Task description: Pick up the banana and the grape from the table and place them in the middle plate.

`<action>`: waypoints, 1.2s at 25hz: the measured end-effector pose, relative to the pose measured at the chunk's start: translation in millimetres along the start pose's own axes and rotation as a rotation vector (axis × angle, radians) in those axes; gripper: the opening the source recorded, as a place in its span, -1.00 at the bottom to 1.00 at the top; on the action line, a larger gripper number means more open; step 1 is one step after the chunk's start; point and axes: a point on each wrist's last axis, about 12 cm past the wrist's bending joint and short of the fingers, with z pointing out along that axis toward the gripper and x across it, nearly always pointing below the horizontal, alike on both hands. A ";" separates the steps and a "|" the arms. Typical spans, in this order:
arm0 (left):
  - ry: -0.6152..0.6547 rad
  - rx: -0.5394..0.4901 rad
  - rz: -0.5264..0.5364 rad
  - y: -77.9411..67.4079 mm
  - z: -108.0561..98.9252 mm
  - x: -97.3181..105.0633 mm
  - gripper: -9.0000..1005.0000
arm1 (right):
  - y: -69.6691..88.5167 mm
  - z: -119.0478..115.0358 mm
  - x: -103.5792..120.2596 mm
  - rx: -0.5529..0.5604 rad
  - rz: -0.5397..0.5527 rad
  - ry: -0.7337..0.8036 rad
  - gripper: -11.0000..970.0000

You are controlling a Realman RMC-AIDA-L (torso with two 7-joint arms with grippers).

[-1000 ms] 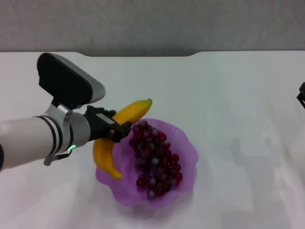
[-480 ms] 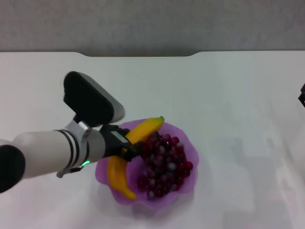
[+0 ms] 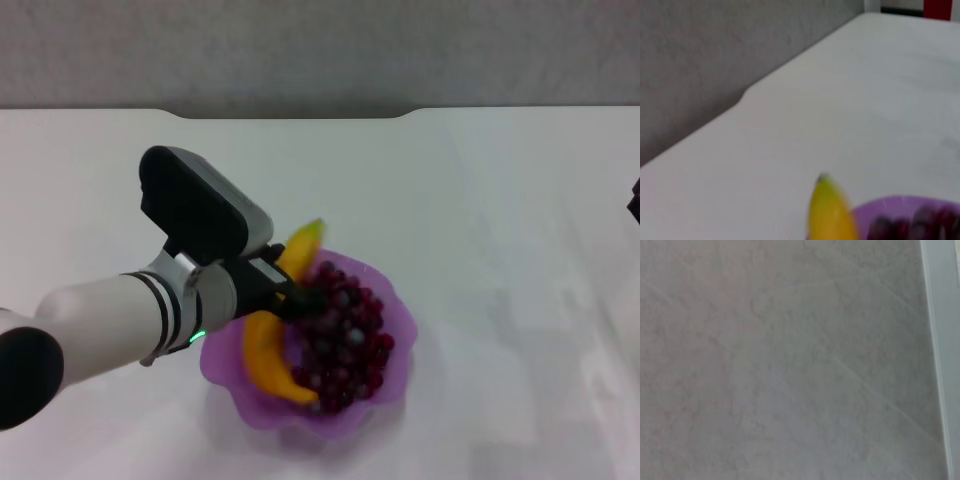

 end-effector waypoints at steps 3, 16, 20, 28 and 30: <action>-0.029 -0.014 -0.021 3.0 -0.7 -2.5 0.43 | -0.3 -0.1 0.1 0.002 0.000 0.000 0.82; -0.099 -0.089 -0.053 18.2 -3.8 0.2 0.78 | -1.6 -0.8 1.0 0.006 0.000 0.006 0.82; -0.154 -0.162 -0.096 32.2 -7.7 5.0 0.78 | -1.4 -0.5 0.9 0.006 0.000 0.006 0.82; -0.263 -0.278 -0.118 45.0 -11.0 14.5 0.78 | -0.2 1.2 0.0 0.003 0.001 0.004 0.82; -0.280 -0.303 -0.129 49.0 -10.3 17.4 0.78 | 0.0 1.5 -0.2 0.003 0.001 0.004 0.82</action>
